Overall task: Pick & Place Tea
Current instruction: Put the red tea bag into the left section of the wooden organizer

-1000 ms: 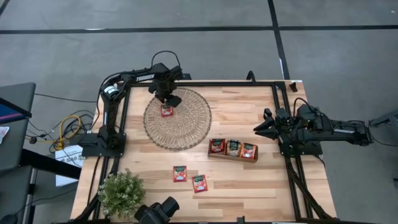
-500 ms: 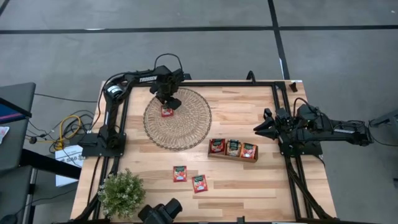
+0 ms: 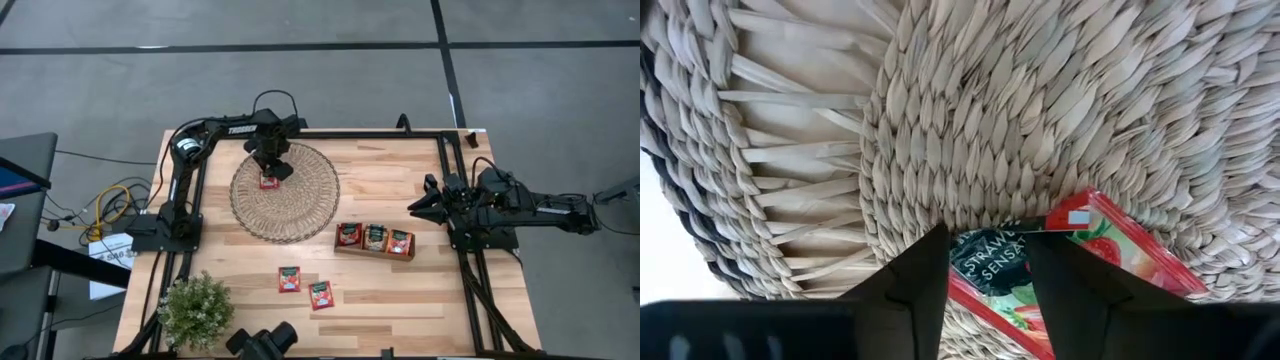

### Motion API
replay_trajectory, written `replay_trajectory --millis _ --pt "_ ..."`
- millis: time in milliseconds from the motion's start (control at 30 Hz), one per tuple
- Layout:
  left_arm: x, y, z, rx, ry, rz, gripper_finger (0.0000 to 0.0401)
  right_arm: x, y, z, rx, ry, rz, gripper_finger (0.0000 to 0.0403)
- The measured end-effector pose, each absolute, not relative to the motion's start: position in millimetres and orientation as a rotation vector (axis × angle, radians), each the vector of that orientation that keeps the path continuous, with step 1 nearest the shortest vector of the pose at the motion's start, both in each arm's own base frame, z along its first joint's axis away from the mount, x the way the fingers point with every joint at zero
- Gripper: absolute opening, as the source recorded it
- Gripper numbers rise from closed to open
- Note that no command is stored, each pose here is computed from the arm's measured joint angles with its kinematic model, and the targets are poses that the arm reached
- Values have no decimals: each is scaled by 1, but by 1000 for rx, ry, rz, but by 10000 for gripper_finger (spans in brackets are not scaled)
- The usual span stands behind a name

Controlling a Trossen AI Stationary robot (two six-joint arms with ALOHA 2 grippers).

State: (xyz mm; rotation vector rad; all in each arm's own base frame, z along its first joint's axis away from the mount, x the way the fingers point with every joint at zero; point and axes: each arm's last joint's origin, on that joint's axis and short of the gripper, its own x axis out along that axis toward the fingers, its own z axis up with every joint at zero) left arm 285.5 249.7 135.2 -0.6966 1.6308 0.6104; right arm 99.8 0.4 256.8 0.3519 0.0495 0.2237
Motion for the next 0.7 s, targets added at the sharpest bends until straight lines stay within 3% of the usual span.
replay_trajectory --millis 367,700 --pt "289 247 135 -670 1623 610 59 100 0 257 352 50 224 69" --pt "289 247 160 -630 1526 633 64 100 0 257 351 50 224 69"
